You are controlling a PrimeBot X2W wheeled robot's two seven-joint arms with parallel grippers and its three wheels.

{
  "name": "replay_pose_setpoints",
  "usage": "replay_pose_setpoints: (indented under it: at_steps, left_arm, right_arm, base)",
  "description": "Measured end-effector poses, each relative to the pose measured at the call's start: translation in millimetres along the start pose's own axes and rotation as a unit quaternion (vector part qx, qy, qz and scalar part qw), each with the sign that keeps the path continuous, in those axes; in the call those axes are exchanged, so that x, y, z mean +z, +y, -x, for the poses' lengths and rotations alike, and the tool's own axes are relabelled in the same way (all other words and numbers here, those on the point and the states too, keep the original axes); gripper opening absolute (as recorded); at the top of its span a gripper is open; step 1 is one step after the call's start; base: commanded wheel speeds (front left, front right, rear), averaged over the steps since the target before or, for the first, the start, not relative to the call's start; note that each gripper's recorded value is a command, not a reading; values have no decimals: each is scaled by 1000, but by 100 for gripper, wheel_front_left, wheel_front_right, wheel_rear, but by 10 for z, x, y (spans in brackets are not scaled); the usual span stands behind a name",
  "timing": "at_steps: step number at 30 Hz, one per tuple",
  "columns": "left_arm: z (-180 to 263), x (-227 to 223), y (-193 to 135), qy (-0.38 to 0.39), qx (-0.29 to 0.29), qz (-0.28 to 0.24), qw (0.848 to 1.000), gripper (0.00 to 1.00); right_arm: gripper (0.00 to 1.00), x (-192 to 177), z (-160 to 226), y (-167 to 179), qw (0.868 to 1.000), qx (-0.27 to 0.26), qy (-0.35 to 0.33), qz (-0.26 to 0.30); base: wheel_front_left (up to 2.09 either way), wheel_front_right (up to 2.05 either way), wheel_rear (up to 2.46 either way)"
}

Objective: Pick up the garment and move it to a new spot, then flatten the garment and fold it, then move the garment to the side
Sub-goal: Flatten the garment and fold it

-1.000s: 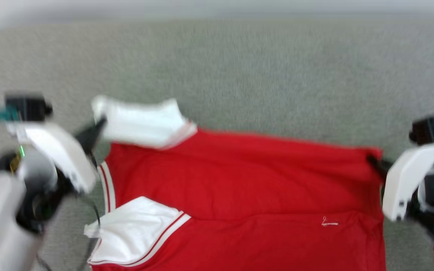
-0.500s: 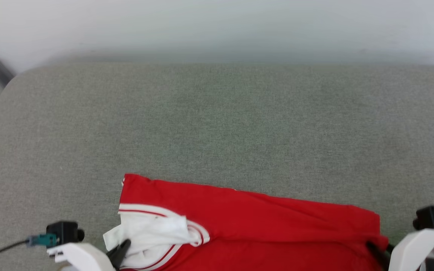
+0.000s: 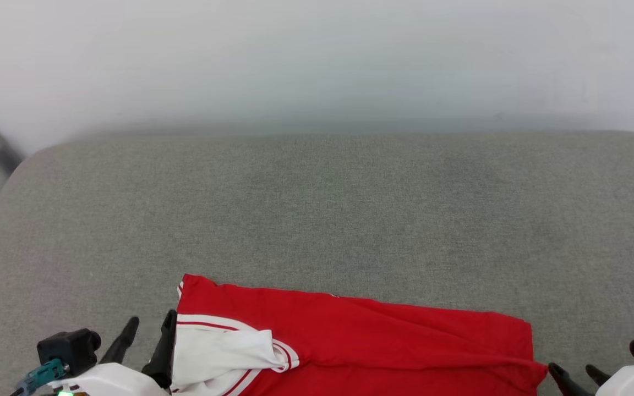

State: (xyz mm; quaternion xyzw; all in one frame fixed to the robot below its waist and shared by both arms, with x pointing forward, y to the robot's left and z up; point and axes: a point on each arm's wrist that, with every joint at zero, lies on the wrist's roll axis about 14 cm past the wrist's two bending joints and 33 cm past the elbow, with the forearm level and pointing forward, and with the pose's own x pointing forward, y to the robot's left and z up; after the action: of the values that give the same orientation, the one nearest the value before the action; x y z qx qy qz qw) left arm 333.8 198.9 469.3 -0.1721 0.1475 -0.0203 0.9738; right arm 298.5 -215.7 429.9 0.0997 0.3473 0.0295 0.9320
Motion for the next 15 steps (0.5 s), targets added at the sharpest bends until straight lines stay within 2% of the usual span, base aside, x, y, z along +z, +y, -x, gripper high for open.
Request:
replay_pose_setpoints:
  at_steps: [4, 8, 12, 15]
  left_arm:
    - [7, 415, -200, -96, -23, -40, 994, 100]
    - [15, 681, -343, -164, -38, -74, 983, 100]
    - [-19, 874, -436, -207, -46, -95, 973, 100]
    - [-64, 895, -436, -214, -45, -102, 970, 100]
  right_arm:
    - [100, 161, 73, -86, 1000, -8, -9, 5]
    - [100, 159, -7, -128, 1000, -8, 26, 7]
    - [100, 79, -165, -77, 998, 1, 70, 8]
    - [100, 7, -318, 24, 995, 14, 99, 8]
  base:
    - [0, 0, 0]
    - [0, 0, 0]
    - [0, 0, 0]
    - [0, 0, 0]
